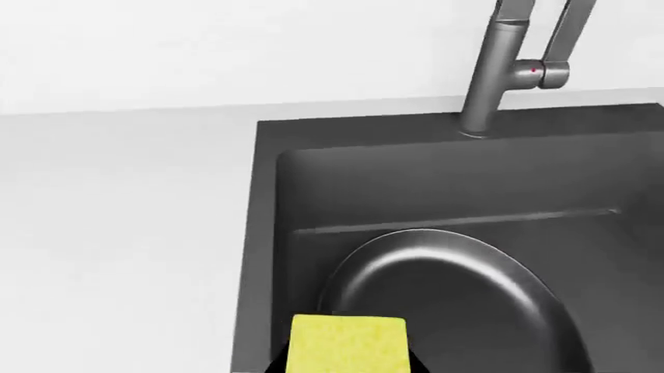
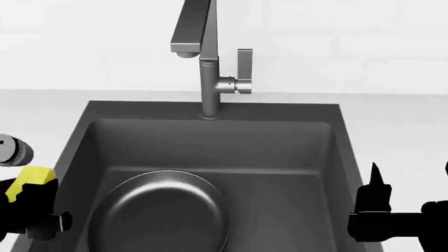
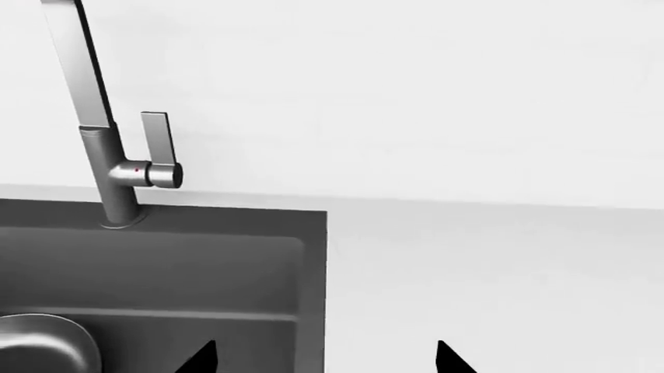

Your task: Pick the pan and sponge and place them into the sink. Then turn on the water.

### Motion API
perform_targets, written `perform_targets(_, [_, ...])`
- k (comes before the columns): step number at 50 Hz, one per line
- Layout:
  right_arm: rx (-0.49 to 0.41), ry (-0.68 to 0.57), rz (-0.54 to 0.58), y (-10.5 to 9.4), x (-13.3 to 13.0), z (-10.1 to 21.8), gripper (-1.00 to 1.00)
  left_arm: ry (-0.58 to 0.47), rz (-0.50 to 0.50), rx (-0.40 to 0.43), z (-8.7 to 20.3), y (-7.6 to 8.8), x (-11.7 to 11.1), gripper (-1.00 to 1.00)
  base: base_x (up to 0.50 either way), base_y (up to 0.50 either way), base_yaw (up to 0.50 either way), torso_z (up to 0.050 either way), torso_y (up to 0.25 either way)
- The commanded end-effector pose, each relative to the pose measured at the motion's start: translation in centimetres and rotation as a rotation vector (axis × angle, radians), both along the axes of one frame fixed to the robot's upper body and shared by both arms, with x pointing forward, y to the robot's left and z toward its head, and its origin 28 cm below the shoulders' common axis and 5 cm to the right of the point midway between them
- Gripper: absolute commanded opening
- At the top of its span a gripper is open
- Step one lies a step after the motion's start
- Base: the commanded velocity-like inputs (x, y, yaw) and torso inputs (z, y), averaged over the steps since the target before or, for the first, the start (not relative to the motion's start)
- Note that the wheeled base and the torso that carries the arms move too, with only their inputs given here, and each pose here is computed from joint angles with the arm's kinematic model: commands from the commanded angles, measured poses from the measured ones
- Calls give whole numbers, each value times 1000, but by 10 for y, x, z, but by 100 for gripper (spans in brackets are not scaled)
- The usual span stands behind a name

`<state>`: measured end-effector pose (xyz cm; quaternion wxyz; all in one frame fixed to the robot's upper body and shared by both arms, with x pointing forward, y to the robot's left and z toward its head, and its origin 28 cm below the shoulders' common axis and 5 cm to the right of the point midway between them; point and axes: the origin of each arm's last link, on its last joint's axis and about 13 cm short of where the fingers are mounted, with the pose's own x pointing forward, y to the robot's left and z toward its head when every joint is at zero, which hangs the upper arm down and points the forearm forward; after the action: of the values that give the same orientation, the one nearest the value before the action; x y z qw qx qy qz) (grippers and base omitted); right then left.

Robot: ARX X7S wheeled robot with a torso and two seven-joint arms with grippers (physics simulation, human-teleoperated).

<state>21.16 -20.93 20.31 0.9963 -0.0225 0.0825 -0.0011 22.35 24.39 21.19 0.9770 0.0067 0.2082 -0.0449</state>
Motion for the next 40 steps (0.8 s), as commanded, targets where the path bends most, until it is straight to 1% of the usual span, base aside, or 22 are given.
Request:
perform_targets(1, [-9, -15, 16, 1, -4, 6, 100, -37, -167, -1, 22, -38, 28, -100, 0, 0, 0, 0, 0])
perform_targets(2, [-8, -15, 15, 1, -4, 6, 100, -44, -172, 8, 23, -39, 29, -100, 0, 0, 0, 0, 0])
perform_targets(4, [-9, -14, 14, 1, -4, 5, 100, -37, -217, 7, 25, -49, 33, -100, 0, 0, 0, 0, 0])
perform_targets(5, [-8, -13, 14, 1, -4, 5, 100, -34, -217, 2, 25, -50, 34, -100, 0, 0, 0, 0, 0])
perform_targets(8, [-4, -12, 16, 1, -4, 2, 100, -22, -252, 12, 25, -61, 42, -100, 0, 0, 0, 0, 0])
perform_targets(10, [-2, -12, 17, 1, -4, 1, 100, -18, -258, 13, 25, -65, 45, -100, 0, 0, 0, 0, 0])
perform_targets(13, [1, -12, 18, 1, -5, 0, 100, -3, -278, 18, 21, -76, 52, -100, 0, 0, 0, 0, 0])
perform_targets(18, [1, -13, 12, 0, -8, 0, 100, 23, -288, 38, 13, -87, 61, -100, 0, 0, 0, 0, 0])
perform_targets(24, [8, -12, 11, 0, -10, -4, 100, 61, -309, 47, 1, -99, 64, -100, 0, 0, 0, 0, 0])
perform_targets(30, [11, -10, 5, -2, -14, -6, 100, 100, -309, 62, -16, -103, 68, -100, 0, 0, 0, 0, 0])
perform_targets(40, [18, -2, -1, -2, -15, -11, 100, 136, -313, 55, -28, -103, 68, -100, 0, 0, 0, 0, 0])
